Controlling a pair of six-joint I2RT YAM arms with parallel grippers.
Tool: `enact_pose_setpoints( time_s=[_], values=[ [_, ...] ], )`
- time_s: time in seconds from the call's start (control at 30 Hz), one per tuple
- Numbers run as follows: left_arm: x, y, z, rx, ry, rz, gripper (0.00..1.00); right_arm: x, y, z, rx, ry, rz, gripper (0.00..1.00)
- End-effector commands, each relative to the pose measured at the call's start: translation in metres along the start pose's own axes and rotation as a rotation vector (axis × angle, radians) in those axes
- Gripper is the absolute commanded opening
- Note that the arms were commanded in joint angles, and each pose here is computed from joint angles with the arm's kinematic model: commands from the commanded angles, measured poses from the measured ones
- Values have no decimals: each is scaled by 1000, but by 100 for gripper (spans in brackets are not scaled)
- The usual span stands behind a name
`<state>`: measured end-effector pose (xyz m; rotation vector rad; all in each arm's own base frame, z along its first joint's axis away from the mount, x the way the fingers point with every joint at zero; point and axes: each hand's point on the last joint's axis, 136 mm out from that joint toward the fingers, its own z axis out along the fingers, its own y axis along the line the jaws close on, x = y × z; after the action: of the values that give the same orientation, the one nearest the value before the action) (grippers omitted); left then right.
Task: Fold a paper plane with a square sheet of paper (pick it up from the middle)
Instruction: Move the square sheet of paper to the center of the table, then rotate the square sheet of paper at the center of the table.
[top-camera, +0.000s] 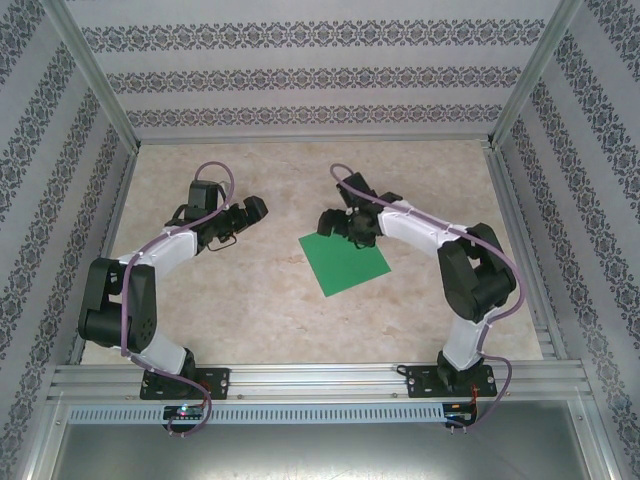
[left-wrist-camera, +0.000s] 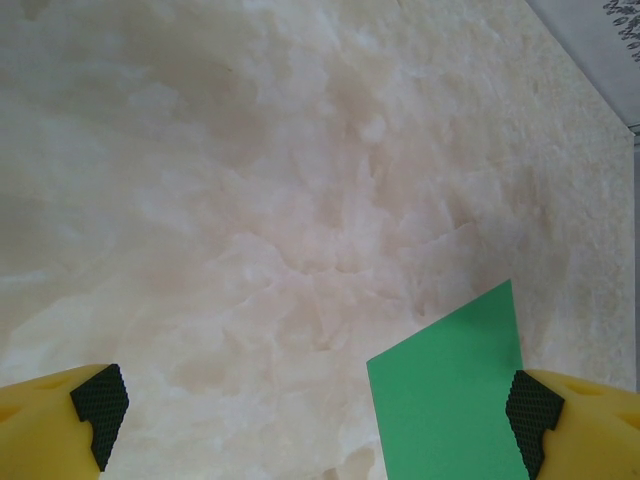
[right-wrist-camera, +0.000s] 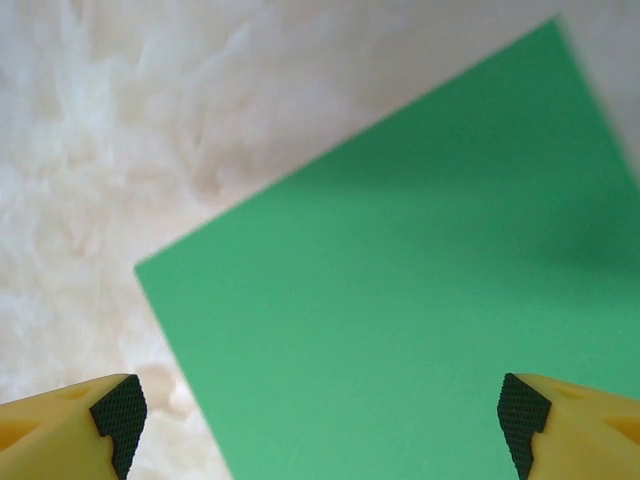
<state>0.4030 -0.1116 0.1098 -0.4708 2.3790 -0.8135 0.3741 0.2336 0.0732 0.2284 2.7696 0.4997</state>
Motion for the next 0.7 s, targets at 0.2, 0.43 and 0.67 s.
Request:
enact_pose_setpoints(
  time_s=[0.2, 0.43, 0.67],
  values=[
    [5, -14, 9, 47, 32, -20, 100, -3, -28, 32, 112, 76, 15, 93],
    [7, -15, 15, 52, 46, -35, 100, 18, -53, 34, 186, 130, 49, 93],
    [10, -14, 17, 54, 55, -40, 100, 74, -89, 24, 273, 234, 92, 93]
  ],
)
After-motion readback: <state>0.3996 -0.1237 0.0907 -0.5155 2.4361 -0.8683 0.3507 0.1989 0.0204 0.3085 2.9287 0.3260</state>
